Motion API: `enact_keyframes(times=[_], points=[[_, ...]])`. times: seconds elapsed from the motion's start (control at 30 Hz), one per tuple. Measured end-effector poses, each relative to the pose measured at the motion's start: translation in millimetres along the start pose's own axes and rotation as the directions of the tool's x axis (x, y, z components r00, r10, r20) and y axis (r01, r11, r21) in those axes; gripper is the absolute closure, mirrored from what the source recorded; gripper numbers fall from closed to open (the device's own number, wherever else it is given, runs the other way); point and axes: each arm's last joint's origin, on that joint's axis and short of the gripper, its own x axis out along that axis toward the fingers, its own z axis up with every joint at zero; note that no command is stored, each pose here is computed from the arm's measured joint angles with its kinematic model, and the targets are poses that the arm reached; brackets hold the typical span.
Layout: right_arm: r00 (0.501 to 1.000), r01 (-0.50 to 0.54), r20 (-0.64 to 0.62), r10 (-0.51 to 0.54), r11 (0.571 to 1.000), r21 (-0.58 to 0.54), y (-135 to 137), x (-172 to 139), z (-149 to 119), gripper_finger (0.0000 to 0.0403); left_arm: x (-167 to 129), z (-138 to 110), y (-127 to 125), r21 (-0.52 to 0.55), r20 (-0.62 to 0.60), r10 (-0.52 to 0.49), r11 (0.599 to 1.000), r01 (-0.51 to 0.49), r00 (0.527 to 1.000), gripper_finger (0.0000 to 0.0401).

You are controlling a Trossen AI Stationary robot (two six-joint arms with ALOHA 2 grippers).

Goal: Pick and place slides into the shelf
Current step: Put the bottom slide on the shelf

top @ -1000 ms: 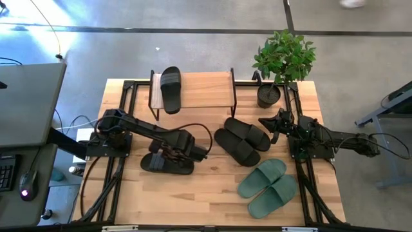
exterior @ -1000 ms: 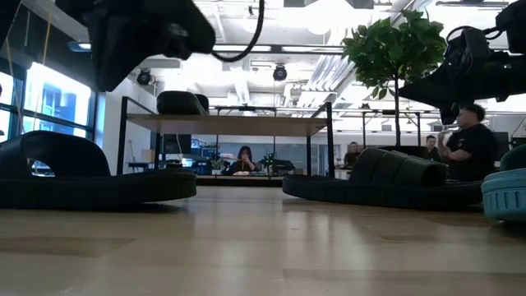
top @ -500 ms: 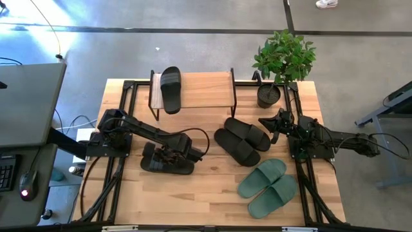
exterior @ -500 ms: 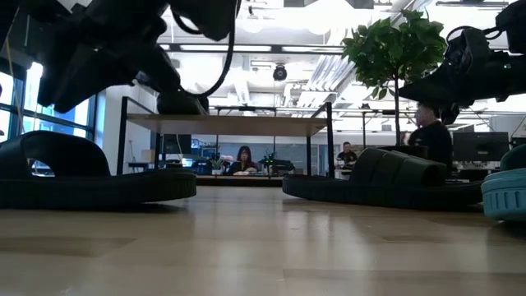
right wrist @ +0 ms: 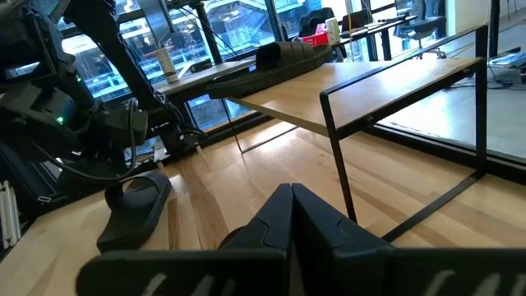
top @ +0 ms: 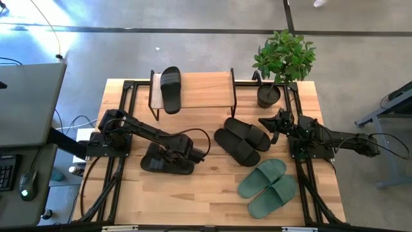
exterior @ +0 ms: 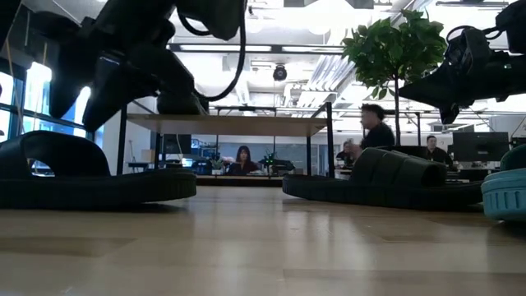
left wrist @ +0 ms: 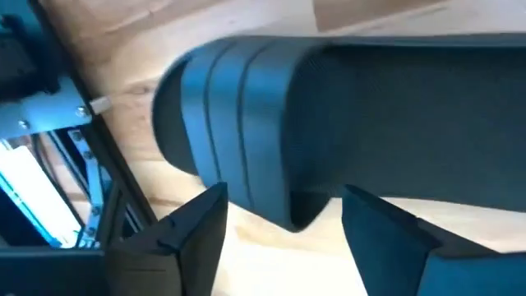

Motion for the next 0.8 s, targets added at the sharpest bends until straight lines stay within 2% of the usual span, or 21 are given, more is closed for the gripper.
enact_keyframes(times=[0.27, 0.5, 0.63, 0.8], points=[[1.0, 0.0, 0.0, 0.0, 1.0, 0.0, 0, 0, 0, 0.0402, 17, 3, -1, -0.013, -0.006, 0.108, 0.994, -0.108, 0.994, 0.0173], [1.0, -0.002, -0.009, 0.002, 1.0, -0.002, 0, 1, -1, 0.0402, 27, 4, -6, -0.016, -0.026, 0.119, 0.993, -0.12, 0.993, 0.0191], [1.0, -0.002, -0.012, 0.002, 1.0, -0.002, 0, 1, -1, 0.0402, 27, 4, -5, -0.016, -0.015, 0.134, 0.991, -0.135, 0.991, 0.0208], [1.0, -0.001, -0.013, 0.001, 1.0, -0.002, 0, 1, -1, 0.0402, 28, 5, -5, -0.016, 0.012, 0.133, 0.991, -0.133, 0.991, 0.0251]])
